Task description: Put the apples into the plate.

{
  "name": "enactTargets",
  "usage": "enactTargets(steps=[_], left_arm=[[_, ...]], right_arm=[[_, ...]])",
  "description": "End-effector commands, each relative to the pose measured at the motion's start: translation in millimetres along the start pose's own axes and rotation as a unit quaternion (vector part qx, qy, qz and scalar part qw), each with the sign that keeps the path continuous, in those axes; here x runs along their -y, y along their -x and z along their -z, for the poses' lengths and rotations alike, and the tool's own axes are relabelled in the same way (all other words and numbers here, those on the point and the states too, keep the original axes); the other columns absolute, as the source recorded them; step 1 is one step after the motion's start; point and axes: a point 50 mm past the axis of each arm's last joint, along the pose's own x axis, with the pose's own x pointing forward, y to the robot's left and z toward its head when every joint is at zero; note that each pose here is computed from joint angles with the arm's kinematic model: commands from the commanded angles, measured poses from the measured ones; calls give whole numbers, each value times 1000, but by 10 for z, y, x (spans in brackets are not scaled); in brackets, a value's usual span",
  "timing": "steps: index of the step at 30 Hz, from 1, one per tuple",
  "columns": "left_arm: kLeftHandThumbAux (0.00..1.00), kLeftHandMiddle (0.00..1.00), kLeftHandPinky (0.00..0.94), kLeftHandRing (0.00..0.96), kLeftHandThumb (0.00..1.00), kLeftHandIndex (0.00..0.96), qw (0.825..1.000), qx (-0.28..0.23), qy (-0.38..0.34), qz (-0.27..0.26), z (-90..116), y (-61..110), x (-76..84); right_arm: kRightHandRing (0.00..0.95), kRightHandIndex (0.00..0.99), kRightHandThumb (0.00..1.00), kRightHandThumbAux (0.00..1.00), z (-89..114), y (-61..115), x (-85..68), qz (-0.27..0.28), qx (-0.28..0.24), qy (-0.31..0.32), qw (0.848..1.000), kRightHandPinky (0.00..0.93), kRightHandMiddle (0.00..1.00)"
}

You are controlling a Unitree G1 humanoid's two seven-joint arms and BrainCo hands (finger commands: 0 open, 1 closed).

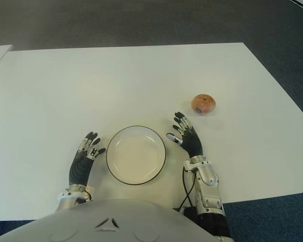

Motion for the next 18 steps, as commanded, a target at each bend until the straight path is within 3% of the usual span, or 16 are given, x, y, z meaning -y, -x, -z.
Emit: enactTargets(steps=[1,10,14,18], left_arm=[[534,77,135,96,169,39,1000,-9,10,-1,39,12,77],[543,52,96,61,153,29,1000,-12,10,-3,59,10,111],[544,54,117,64,152,27,1000,-10,8,-7,67,-3,114],[555,58,131,74,152,21,1000,-13,4,-8,82,-19,125]], right_arm=[[0,0,125,714,115,62,39,6,-33,-8,999,0,0],[0,0,148,701,-67,67,61,13,7,24,1000,0,0],[0,1,167,682,-195,2,35,20,63,87,994,0,0],[0,0,242,635,-575,-102,-27,-16,176,264,948,17,0]])
